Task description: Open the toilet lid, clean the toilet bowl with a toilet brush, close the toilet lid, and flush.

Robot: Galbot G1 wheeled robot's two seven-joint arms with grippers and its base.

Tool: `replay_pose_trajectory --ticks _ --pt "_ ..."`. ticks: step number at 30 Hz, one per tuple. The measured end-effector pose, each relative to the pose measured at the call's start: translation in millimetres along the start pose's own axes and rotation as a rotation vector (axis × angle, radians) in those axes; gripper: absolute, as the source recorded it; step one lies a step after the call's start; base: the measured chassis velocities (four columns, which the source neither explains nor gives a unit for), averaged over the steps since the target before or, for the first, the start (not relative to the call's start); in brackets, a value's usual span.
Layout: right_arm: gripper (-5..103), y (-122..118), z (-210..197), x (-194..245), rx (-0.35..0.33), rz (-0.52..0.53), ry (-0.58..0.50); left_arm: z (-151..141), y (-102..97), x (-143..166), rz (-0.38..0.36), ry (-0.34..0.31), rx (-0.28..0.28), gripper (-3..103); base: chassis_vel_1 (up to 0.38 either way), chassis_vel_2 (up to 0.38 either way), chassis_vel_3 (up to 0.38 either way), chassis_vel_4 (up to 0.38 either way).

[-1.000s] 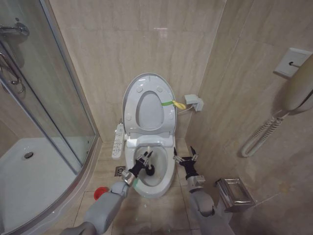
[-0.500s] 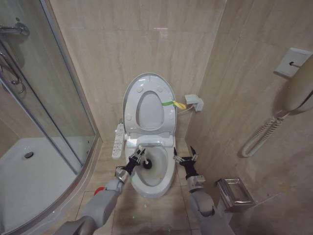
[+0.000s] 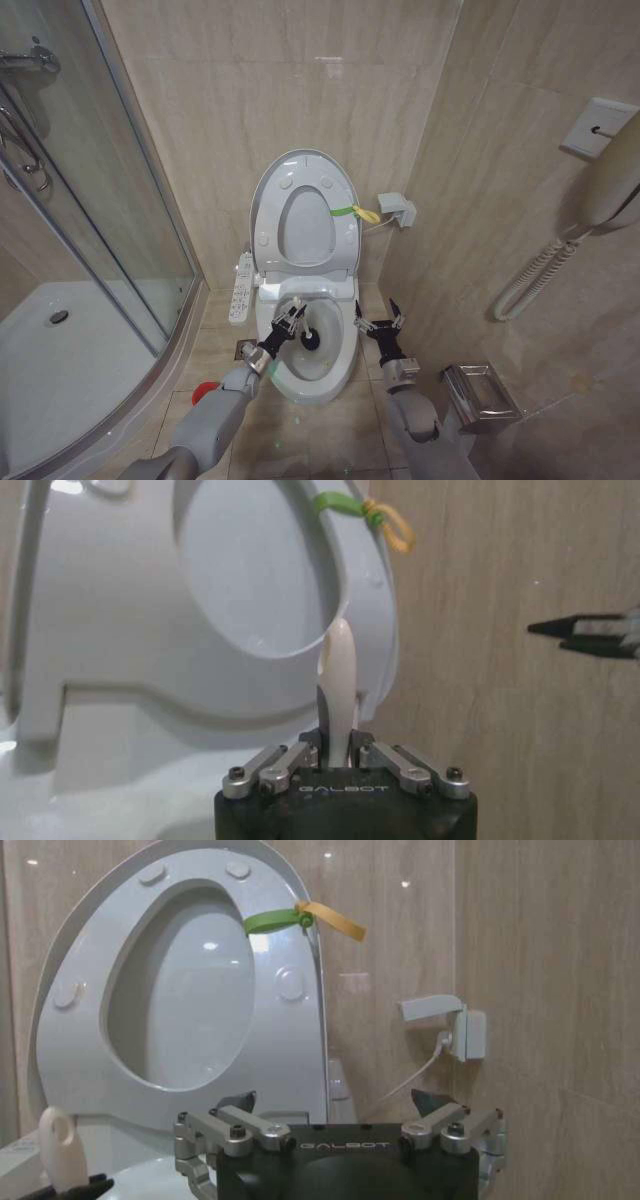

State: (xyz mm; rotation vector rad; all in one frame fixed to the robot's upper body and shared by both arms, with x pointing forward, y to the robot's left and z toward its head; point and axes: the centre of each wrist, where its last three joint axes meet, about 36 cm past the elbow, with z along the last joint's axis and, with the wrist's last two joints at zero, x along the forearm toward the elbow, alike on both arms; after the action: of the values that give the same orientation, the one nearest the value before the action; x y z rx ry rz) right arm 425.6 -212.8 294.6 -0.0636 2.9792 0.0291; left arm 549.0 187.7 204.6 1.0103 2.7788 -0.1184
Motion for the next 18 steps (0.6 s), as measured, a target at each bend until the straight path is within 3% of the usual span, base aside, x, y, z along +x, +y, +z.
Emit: replay_pose_trajectory --ticks 9,18 --pt "100 0.0 0.0 0.0 0.0 0.0 0.0 -30.5 -45.6 4.8 0.03 -0.004 0.039 18 0.0 0.0 0.0 0.0" --pt "100 0.0 0.0 0.0 0.0 0.0 0.0 -36.8 -67.9 8.9 0.031 -0.021 0.073 18 0.0 0.0 0.0 0.0"
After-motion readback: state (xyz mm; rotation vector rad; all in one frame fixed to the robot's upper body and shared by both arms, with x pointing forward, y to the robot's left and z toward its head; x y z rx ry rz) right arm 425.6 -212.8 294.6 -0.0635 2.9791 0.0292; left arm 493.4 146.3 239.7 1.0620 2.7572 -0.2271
